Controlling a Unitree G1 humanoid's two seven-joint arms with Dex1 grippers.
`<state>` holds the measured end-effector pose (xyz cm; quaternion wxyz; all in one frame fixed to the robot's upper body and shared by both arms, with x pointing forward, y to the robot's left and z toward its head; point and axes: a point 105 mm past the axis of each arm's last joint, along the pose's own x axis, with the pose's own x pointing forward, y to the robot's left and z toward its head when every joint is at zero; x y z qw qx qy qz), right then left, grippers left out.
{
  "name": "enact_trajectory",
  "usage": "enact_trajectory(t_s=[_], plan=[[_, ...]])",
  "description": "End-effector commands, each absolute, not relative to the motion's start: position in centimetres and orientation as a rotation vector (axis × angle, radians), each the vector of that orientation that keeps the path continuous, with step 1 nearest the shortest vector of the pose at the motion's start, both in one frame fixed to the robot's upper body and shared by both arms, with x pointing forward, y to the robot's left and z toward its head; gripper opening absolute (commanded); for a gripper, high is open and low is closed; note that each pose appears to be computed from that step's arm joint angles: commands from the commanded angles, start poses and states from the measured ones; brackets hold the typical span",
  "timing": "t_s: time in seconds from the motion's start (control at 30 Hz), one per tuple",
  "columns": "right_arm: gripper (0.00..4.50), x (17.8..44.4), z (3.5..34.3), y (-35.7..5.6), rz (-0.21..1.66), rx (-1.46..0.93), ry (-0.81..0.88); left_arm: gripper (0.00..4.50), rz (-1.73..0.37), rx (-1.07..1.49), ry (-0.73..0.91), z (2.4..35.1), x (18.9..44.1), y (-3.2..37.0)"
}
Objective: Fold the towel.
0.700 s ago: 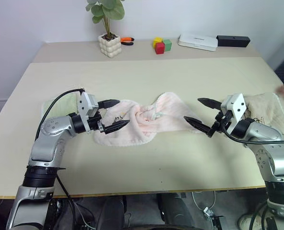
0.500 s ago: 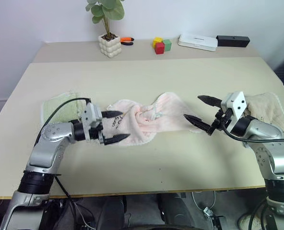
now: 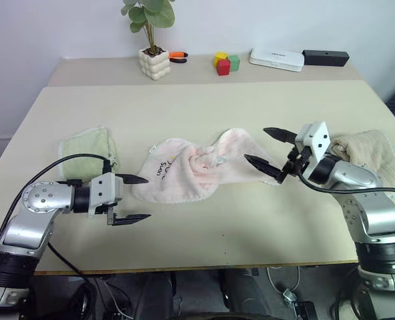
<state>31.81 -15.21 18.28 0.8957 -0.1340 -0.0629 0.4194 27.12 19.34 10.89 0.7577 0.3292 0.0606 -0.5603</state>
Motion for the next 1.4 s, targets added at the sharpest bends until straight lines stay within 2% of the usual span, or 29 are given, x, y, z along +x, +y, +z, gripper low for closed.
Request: enact_trajectory(t_s=[0.03,0.17,0.23,0.27,0.33,0.37,0.57,0.67,0.87,1.0,1.17,1.23,1.3,1.4], plan=[[4.45,31.7,19.2,-13.9,0.892,-0.267,-0.180,4.50,-1.202,0.754,0.114,10.4,27.5,19.7],[4.45,31.4,19.2,-13.9,0.892,-0.255,-0.193,4.50,-1.128,0.768,0.109,9.5,28.9,19.7],[4.45,31.4,19.2,-14.0,0.892,-0.251,-0.198,4.50,-1.147,0.712,0.161,8.3,28.8,19.3],[4.49,31.4,19.2,-14.1,0.892,-0.249,-0.201,4.25,-1.164,0.683,0.197,7.6,28.7,19.1],[4.50,31.5,19.1,-13.8,0.891,-0.246,-0.203,3.65,-1.163,0.642,0.220,6.9,29.0,18.7],[4.50,31.5,19.0,-13.7,0.887,-0.245,-0.206,3.22,-1.184,0.638,0.233,6.5,28.8,18.3],[4.50,31.2,18.9,-14.3,0.869,-0.260,-0.201,0.11,-1.213,0.596,0.246,6.5,28.8,17.3],[4.50,31.0,18.4,-15.1,0.858,-0.300,-0.175,0.02,-1.195,0.594,0.235,7.1,29.1,17.7],[4.50,28.6,16.2,-18.3,0.895,-0.468,-0.024,0.02,-1.065,0.453,0.048,12.6,31.2,18.0],[4.50,27.6,12.7,-21.2,0.882,-0.633,0.152,0.02,-0.996,0.390,-0.052,15.4,32.3,17.8],[4.50,28.5,11.5,-21.6,0.853,-0.597,0.198,0.02,-0.984,0.397,-0.071,15.7,32.4,17.4],[3.95,29.4,11.2,-21.5,0.836,-0.596,0.195,0.00,-0.986,0.391,-0.069,15.6,32.3,17.3],[3.20,30.0,10.9,-21.1,0.839,-0.595,0.192,0.00,-0.986,0.388,-0.073,15.7,32.2,17.3],[1.66,30.6,10.1,-20.6,0.842,-0.617,0.193,0.00,-0.984,0.387,-0.076,15.8,32.1,17.3]])
